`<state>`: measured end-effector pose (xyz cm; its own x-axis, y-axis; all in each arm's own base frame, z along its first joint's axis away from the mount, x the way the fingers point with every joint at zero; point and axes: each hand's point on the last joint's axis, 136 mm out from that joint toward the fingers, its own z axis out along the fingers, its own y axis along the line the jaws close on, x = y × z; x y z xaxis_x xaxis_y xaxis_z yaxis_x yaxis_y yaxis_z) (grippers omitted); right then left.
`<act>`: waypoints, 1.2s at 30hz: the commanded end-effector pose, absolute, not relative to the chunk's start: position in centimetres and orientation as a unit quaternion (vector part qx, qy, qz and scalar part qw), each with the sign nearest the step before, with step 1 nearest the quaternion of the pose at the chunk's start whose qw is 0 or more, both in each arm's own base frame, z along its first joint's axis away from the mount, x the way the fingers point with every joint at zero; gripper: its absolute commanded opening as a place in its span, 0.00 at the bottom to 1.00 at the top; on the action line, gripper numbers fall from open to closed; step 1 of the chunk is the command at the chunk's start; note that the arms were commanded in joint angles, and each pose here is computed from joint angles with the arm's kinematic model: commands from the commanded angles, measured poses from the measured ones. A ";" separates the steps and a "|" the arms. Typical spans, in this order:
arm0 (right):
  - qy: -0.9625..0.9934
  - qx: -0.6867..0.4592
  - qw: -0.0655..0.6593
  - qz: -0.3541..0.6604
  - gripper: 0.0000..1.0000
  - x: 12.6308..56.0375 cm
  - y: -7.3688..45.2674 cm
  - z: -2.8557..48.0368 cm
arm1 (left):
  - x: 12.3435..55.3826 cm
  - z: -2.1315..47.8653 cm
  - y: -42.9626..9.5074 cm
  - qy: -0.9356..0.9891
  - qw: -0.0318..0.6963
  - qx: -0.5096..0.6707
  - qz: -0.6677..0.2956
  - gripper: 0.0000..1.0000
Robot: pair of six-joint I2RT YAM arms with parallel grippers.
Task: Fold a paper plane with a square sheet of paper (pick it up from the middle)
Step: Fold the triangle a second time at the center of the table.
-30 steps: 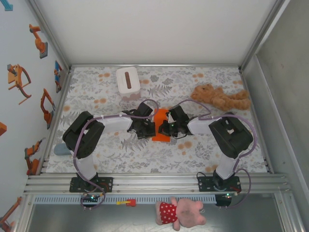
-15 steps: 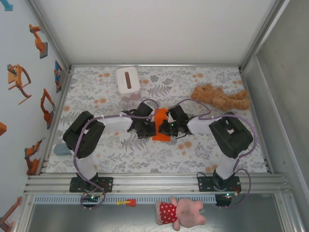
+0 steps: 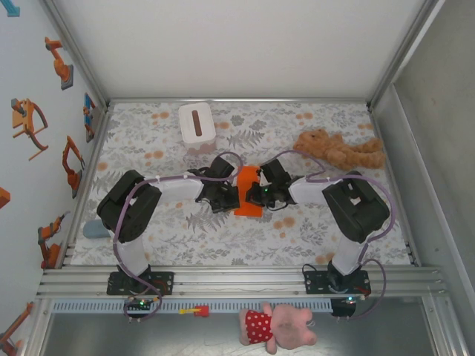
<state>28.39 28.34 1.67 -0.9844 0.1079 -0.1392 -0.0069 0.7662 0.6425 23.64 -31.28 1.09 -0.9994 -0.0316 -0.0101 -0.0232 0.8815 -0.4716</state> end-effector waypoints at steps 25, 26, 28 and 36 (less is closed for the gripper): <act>0.925 0.041 0.151 0.346 0.00 31.4 24.6 6.4 | 24.1 4.3 -32.4 0.964 0.011 -0.005 -0.266 0.03; 0.924 0.038 0.144 0.353 0.00 31.1 25.2 6.1 | 24.3 4.7 -32.7 0.961 0.018 -0.001 -0.275 0.04; 0.921 0.038 0.134 0.363 0.00 31.0 26.1 5.6 | 24.5 5.1 -33.0 0.959 0.028 0.000 -0.283 0.05; 0.924 0.044 0.110 0.364 0.00 31.4 26.8 3.4 | 25.1 4.9 -34.4 0.952 0.030 0.008 -0.305 0.06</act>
